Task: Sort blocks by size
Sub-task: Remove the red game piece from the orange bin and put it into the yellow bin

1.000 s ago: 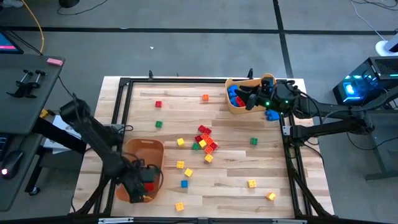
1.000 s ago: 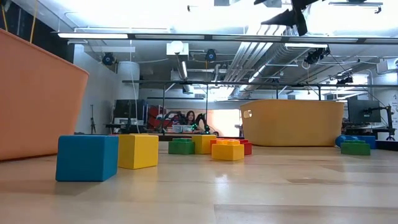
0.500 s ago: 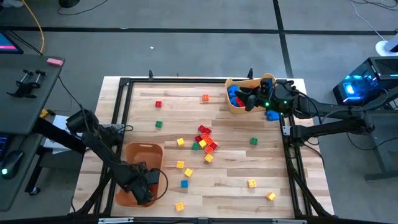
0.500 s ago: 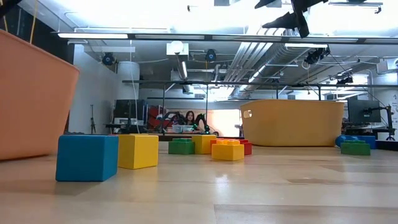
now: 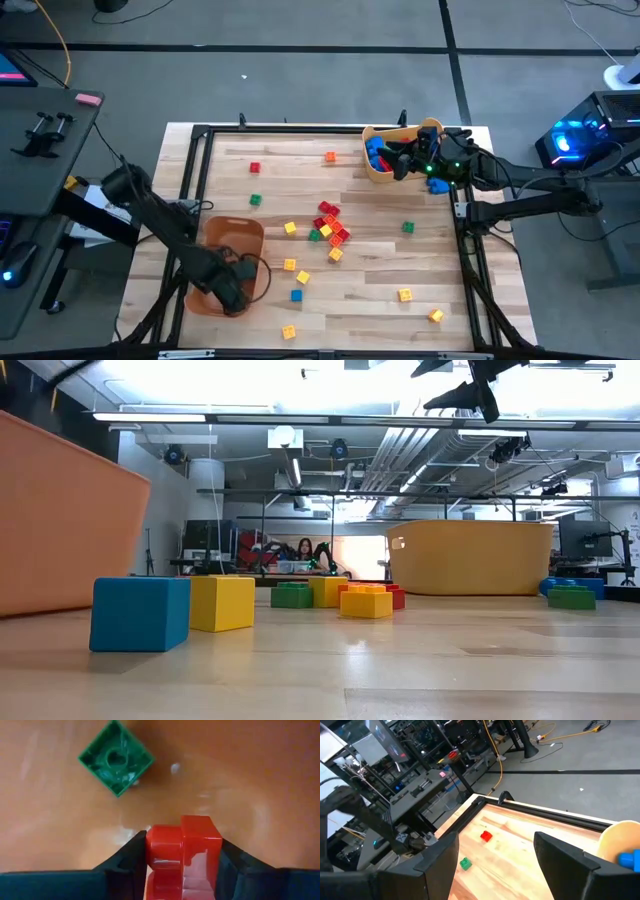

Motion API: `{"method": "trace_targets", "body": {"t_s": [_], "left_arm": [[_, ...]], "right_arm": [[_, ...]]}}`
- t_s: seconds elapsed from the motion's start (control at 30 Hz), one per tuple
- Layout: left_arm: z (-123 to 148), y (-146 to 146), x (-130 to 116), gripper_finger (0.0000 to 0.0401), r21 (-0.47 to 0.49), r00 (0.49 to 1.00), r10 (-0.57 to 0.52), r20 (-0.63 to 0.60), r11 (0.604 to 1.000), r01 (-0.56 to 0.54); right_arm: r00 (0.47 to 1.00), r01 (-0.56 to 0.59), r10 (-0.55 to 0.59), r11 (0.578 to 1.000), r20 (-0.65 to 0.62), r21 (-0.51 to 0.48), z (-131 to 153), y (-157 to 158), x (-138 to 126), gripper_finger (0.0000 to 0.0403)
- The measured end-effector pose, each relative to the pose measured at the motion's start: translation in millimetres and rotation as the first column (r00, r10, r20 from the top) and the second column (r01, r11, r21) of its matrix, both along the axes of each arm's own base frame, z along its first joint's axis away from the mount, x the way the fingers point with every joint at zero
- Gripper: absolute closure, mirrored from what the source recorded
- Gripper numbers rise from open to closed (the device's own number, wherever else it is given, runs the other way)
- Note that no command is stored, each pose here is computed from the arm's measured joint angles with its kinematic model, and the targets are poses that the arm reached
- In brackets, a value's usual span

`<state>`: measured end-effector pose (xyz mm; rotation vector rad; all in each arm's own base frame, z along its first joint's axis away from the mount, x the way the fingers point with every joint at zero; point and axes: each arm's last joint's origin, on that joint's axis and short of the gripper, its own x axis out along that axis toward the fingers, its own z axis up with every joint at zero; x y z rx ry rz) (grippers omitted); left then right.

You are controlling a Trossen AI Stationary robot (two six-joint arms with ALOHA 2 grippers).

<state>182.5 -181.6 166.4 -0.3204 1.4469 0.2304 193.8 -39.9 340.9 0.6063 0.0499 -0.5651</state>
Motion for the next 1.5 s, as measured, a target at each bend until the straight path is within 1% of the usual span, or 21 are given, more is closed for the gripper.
{"method": "trace_targets", "body": {"t_s": [0.1,0.2,0.27,0.33,0.37,0.43,0.5,0.53,0.57,0.63,0.77,0.8,0.87,0.97,1.03,1.1,1.23,1.3,1.43,1.47,1.5], "left_arm": [[24,10,-8,0.027,-0.041,0.999,0.006,0.041,0.999,-0.004],[58,23,-20,0.027,-0.117,0.993,0.011,0.12,0.993,0.003],[84,34,-30,0.027,-0.153,0.983,0.021,0.181,0.988,0.007],[111,49,-38,0.027,-0.162,0.956,0.07,0.286,0.986,-0.024],[123,58,-41,0.027,-0.154,0.928,0.102,0.358,0.987,-0.049],[145,77,-42,0.027,-0.097,0.832,0.15,0.534,0.988,-0.116],[161,94,-36,0.027,-0.019,0.73,0.153,0.666,0.982,-0.188],[164,102,-31,0.027,0.022,0.698,0.135,0.704,0.977,-0.212],[167,110,-24,0.027,0.067,0.682,0.106,0.723,0.973,-0.222],[166,125,-4,0.027,0.143,0.684,0.049,0.728,0.965,-0.221],[151,153,54,0.027,0.231,0.691,-0.052,0.721,0.958,-0.169],[146,161,71,0.027,0.246,0.675,-0.078,0.734,0.956,-0.157],[135,177,106,0.027,0.26,0.619,-0.121,0.776,0.956,-0.139],[107,199,157,0.027,0.217,0.487,-0.133,0.863,0.969,-0.12],[86,213,184,0.027,0.177,0.395,-0.123,0.911,0.979,-0.104],[67,227,209,0.027,0.128,0.341,-0.081,0.937,0.985,-0.119],[31,256,251,0.027,0.072,0.367,-0.01,0.93,0.985,-0.157],[27,272,269,0.027,0.071,0.355,-0.002,0.935,0.981,-0.18],[48,303,297,0.027,0.089,0.266,-0.025,0.964,0.969,-0.229],[54,310,301,0.0264,0.108,0.252,-0.045,0.967,0.965,-0.241],[58,318,305,0.0253,0.134,0.253,-0.067,0.965,0.957,-0.257]], "right_arm": [[1.0,0.0,0.0,1.0,-0.003,0.0,0,0,0,0.0147],[1.0,0.0,0.0,1.0,-0.003,0.0,0,0,0,0.0147],[1.0,0.0,0.0,1.0,-0.003,0.0,0,0,0,0.0147],[1.0,0.0,0.0,1.0,-0.001,0.002,0,0,0,0.0147],[1.0,0.0,0.0,1.0,-0.001,0.002,0,0,0,0.0147],[1.0,0.001,-0.002,1.0,0.01,0.006,1,0,0,0.0147],[0.999,0.005,-0.006,1.0,0.032,0.022,2,0,0,0.0147],[0.999,0.006,-0.007,1.0,0.044,0.028,2,0,1,0.0147],[0.998,0.002,-0.004,0.999,0.063,0.036,4,0,1,0.0147],[0.993,-0.011,0.005,0.999,0.119,0.046,8,0,2,0.0147],[0.957,-0.041,0.034,0.999,0.288,0.018,25,1,3,0.0147],[0.942,-0.043,0.041,0.999,0.333,-0.001,30,1,3,0.0147],[0.91,-0.039,0.05,0.999,0.411,-0.036,39,1,1,0.0147],[0.871,-0.025,0.064,0.996,0.487,-0.086,49,1,-1,0.0147],[0.86,-0.018,0.069,0.994,0.506,-0.106,52,2,-2,0.0147],[0.859,-0.015,0.071,0.993,0.507,-0.114,52,2,-2,0.0147],[0.865,-0.015,0.07,0.993,0.496,-0.114,51,2,-2,0.0147],[0.867,-0.016,0.07,0.993,0.493,-0.114,51,2,-2,0.0147],[0.867,-0.017,0.07,0.994,0.494,-0.111,51,2,-2,0.0147],[0.867,-0.016,0.069,0.994,0.494,-0.111,51,2,-2,0.0147],[0.867,-0.016,0.07,0.994,0.493,-0.112,51,2,-2,0.0147]]}}
